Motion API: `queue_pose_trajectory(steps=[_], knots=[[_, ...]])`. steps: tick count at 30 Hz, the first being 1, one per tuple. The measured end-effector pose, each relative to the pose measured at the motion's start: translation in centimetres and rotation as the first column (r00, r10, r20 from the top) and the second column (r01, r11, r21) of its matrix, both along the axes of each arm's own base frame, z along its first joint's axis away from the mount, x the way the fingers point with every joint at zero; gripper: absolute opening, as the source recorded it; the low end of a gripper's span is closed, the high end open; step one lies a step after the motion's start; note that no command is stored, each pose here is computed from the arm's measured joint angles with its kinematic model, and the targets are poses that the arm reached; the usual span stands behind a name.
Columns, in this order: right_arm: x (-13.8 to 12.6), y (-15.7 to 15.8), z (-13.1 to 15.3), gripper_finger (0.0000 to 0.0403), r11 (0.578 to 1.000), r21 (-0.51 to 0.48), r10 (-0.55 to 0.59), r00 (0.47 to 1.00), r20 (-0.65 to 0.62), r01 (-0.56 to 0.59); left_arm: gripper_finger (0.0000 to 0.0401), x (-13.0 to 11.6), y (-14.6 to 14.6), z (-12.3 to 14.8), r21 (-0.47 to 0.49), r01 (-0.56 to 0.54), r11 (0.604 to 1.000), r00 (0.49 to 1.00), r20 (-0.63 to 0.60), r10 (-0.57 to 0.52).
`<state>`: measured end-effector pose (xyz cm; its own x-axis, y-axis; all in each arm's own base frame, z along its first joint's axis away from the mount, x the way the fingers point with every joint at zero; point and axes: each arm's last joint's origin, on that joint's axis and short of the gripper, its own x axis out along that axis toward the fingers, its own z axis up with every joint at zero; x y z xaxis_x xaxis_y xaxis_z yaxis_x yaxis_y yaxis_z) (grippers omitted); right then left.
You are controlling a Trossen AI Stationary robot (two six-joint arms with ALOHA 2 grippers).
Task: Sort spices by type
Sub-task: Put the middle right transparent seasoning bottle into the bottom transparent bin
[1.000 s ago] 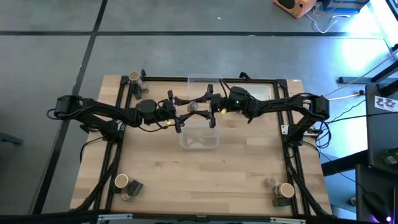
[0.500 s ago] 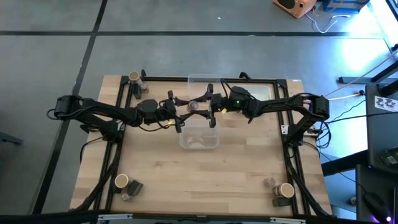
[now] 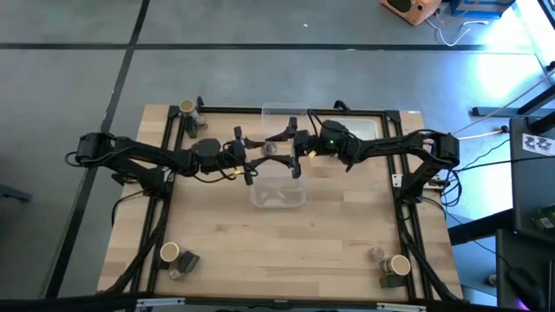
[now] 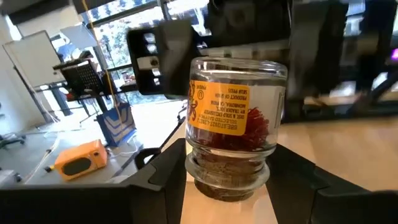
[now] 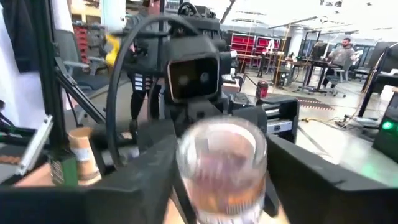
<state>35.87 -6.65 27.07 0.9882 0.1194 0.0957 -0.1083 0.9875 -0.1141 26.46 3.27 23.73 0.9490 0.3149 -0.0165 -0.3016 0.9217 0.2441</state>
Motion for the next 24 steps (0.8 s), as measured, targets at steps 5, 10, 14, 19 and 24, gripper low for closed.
queue_pose_trajectory(steps=[5,10,14,19,24], knots=[[-1.9,0.4,2.3,0.0338,0.999,0.036,0.004,0.999,-0.048,-0.002,0.0160,-0.1,0.1,-0.5,0.162,-0.025,0.986,0.993,-0.109,0.044],[-5.1,1.0,4.3,0.0368,0.997,0.059,-0.032,0.979,-0.202,0.045,0.0167,-0.2,0.3,-1.4,0.357,-0.024,0.934,0.949,-0.285,0.134],[-7.3,1.4,4.4,0.0374,0.998,0.039,-0.035,0.935,-0.354,0.053,0.0166,0.2,0.0,-1.2,0.510,0.089,0.856,0.870,-0.458,0.183],[-8.6,1.7,3.6,0.0375,0.996,0.060,-0.022,0.871,-0.491,0.059,0.0161,0.4,-1.1,-0.4,0.672,0.239,0.701,0.731,-0.599,0.326],[-9.0,1.8,2.9,0.0376,0.995,0.071,-0.015,0.831,-0.556,0.065,0.0163,0.4,-3.3,-0.3,0.762,0.470,0.446,0.625,-0.644,0.442]])
